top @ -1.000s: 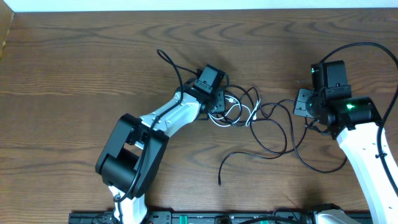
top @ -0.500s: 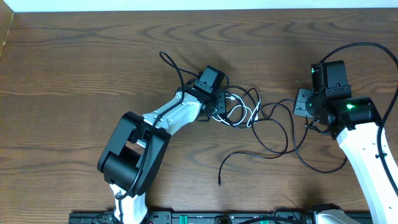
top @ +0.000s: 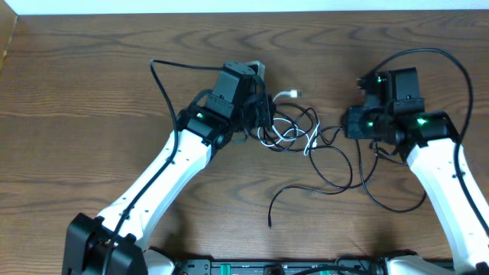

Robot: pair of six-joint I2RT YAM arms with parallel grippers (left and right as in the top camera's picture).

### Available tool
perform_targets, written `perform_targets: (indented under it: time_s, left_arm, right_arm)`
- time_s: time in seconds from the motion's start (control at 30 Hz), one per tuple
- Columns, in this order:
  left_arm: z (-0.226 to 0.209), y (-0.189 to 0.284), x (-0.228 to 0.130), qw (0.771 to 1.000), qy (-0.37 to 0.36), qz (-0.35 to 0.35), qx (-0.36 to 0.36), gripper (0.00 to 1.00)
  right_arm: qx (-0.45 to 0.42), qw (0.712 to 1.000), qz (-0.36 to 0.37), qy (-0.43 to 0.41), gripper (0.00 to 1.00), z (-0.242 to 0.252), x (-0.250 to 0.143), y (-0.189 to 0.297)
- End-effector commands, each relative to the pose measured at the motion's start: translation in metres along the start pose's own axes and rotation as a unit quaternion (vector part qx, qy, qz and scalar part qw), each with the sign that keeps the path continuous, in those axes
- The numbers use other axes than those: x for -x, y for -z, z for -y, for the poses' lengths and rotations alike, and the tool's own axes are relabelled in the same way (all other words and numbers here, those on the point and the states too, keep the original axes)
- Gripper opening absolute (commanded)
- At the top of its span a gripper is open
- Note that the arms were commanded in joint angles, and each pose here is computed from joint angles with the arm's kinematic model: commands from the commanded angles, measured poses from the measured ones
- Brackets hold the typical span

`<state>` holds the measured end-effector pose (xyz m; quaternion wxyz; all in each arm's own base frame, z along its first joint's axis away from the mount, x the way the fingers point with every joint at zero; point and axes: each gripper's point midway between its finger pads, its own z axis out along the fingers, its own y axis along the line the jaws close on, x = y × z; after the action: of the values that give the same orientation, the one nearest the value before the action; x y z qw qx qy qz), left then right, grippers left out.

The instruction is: Untangle cables

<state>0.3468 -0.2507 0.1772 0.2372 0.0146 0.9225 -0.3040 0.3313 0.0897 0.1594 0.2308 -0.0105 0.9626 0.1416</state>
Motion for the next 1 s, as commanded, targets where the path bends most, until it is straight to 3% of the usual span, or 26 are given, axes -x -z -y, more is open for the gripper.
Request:
perform_targets:
  time_s: [0.0, 0.3, 0.53, 0.83, 0.97]
  left_arm:
    - [-0.008, 0.003, -0.01, 1.0, 0.009, -0.022, 0.016, 0.08]
    - [0.01, 0.044, -0.023, 0.999, -0.031, -0.036, -0.021, 0.08]
    - [-0.047, 0.056, -0.061, 0.988, 0.0, -0.099, 0.117, 0.07]
    - [-0.063, 0.047, -0.079, 0.978, 0.014, -0.145, 0.148, 0.07]
    - [-0.065, 0.046, -0.082, 0.976, 0.016, -0.152, 0.152, 0.08]
  right_arm:
    - [0.122, 0.99, -0.03, 0.059, 0.4, -0.042, -0.007, -0.009]
    - [0.138, 0.984, -0.066, 0.092, 0.43, -0.064, -0.014, -0.068]
    - [0.136, 0.981, -0.073, 0.121, 0.45, -0.078, -0.019, -0.115]
    - [0.134, 0.98, -0.1, 0.104, 0.43, -0.086, -0.037, -0.161]
    - [0.083, 0.988, -0.101, 0.079, 0.4, -0.069, -0.038, -0.172]
